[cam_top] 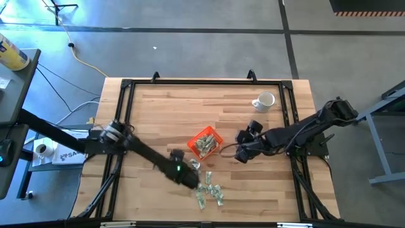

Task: Pick and place Stevia / Truvia into bins
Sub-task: Put the stevia packet into the orange bin

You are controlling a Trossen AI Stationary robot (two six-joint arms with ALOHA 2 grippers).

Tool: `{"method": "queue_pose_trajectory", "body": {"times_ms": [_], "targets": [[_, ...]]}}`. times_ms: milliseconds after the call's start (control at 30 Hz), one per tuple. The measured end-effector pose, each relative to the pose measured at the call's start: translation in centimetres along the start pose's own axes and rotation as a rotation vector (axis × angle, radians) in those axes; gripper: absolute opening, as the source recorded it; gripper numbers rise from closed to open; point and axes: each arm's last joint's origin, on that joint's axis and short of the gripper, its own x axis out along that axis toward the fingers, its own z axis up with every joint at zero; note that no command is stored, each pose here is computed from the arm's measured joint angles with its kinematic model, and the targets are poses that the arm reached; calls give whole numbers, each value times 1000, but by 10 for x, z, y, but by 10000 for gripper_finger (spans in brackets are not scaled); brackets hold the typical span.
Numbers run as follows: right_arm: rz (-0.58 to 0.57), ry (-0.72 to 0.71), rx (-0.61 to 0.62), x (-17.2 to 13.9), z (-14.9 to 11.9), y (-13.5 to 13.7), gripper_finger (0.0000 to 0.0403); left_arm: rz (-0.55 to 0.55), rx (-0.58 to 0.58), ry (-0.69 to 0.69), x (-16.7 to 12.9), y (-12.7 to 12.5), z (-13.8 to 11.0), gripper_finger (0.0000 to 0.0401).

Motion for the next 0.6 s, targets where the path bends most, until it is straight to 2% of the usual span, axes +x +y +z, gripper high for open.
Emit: {"method": "queue_pose_trajectory", "body": {"times_ms": [100,200,300,367,467,600], "targets": [[2,-26,5,-11,-8,7,318,-81,89,-80,-26,4,29,40],[-17,-34,30,-21,-18,10,318,-220,200,-157,-38,-6,57,25],[-43,-8,65,-27,-28,11,318,-309,276,-200,-38,-16,91,25],[-50,4,93,-30,-33,12,318,-295,320,-220,-26,-22,108,31],[-43,19,136,-33,-38,13,318,-283,289,-198,-13,-24,130,83],[-19,32,192,-35,-40,16,318,-319,288,-92,-11,-20,145,185]]}}
